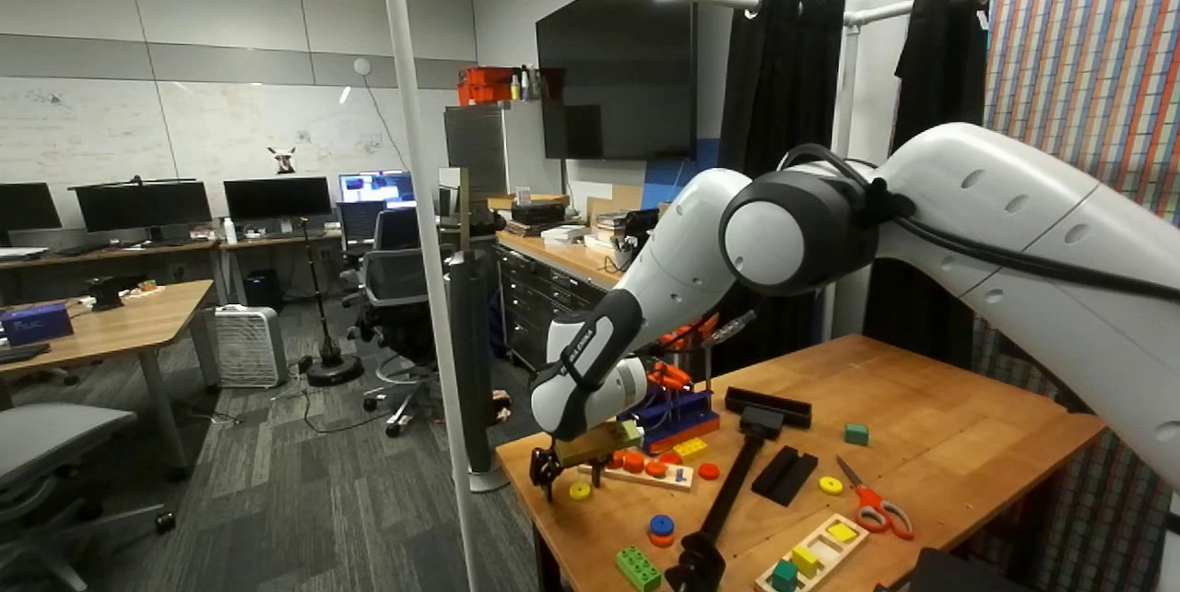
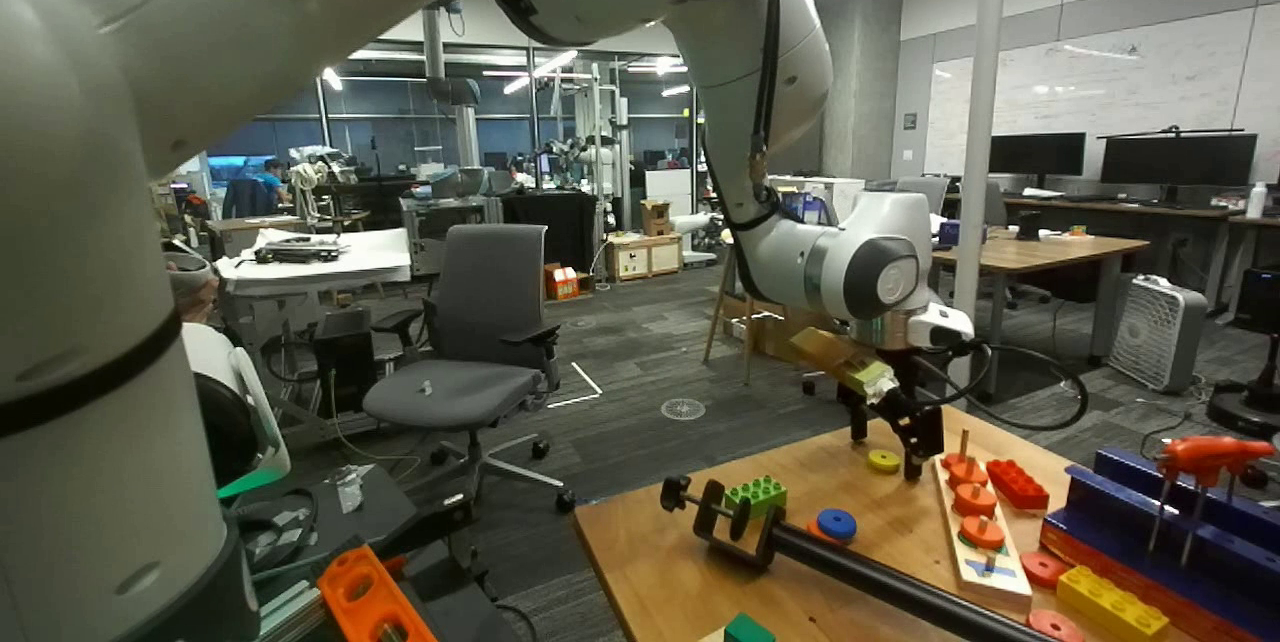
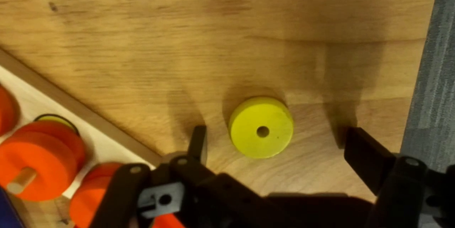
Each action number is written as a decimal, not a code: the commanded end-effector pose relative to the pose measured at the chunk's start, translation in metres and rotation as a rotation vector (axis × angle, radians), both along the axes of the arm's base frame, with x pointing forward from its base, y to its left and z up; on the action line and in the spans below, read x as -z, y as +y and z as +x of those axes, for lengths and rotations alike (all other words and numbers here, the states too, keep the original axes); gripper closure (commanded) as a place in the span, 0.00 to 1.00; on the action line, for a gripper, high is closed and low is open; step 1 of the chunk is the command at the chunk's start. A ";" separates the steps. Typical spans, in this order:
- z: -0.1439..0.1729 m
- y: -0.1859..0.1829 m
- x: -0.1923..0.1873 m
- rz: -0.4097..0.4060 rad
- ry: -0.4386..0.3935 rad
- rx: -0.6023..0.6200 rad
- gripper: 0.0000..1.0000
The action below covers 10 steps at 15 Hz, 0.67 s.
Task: Put the round yellow block on the round red block on the wooden board
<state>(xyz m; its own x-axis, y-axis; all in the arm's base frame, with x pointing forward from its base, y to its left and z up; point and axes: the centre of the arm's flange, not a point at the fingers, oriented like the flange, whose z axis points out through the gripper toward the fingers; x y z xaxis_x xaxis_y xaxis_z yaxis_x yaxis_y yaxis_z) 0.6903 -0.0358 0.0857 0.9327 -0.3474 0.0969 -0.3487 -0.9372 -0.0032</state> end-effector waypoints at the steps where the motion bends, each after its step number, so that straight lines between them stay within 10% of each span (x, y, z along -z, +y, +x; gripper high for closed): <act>1: 0.015 -0.001 -0.003 -0.005 0.009 -0.010 0.00; 10: 0.015 -0.003 -0.009 0.008 0.065 0.000 0.00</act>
